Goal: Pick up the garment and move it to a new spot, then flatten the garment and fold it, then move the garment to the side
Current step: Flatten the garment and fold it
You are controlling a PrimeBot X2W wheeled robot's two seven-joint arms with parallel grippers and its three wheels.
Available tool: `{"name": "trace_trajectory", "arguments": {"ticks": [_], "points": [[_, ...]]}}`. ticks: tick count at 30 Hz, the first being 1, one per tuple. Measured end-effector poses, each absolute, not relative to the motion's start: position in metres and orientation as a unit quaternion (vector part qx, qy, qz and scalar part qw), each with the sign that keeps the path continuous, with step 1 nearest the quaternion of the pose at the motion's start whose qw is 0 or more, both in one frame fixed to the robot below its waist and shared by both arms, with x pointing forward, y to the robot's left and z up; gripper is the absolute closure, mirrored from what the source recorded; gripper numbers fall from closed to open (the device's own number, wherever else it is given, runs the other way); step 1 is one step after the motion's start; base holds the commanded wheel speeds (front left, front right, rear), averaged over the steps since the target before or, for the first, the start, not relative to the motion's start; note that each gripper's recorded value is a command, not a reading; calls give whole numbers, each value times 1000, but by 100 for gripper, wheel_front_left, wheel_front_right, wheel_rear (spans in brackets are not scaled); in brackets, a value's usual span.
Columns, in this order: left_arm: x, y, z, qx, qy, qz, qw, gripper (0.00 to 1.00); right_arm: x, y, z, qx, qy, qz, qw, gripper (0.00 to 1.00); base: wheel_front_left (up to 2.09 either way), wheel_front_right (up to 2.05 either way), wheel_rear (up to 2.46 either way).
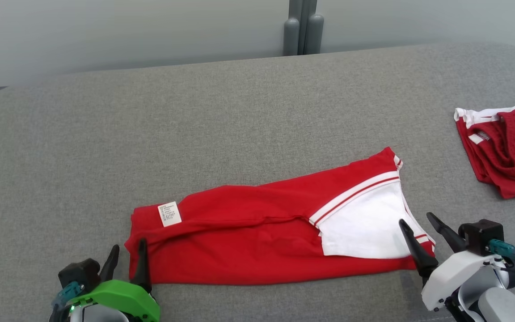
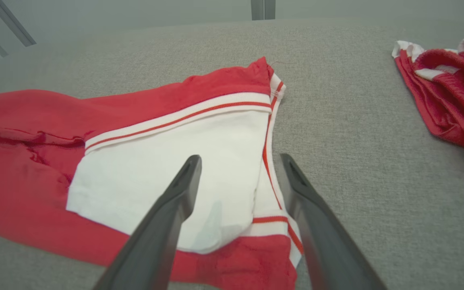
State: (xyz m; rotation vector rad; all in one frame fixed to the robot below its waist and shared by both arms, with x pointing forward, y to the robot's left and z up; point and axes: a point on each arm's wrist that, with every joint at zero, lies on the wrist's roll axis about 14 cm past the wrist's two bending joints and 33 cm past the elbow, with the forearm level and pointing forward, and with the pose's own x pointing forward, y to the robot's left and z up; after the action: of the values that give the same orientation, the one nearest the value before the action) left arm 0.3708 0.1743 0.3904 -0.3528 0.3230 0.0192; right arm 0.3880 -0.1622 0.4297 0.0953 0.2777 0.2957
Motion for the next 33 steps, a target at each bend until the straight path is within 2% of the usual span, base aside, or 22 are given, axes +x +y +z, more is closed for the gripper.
{"name": "trace_trajectory", "arguments": {"ticks": [6, 20, 28, 33], "points": [[357, 188, 392, -172, 154, 33, 972, 0, 376, -178, 428, 50, 133, 119, 983, 0, 0, 0, 0], [366, 185, 465, -163, 35, 21, 986, 0, 374, -188, 450, 35, 112, 109, 987, 0, 0, 0, 0], [361, 188, 482, -164, 6, 28, 986, 0, 390, -179, 450, 16, 144, 124, 982, 0, 0, 0, 0], [354, 200, 486, -163, -4, 49, 985, 0, 400, -169, 435, 16, 192, 128, 973, 0, 0, 0, 0]]}}
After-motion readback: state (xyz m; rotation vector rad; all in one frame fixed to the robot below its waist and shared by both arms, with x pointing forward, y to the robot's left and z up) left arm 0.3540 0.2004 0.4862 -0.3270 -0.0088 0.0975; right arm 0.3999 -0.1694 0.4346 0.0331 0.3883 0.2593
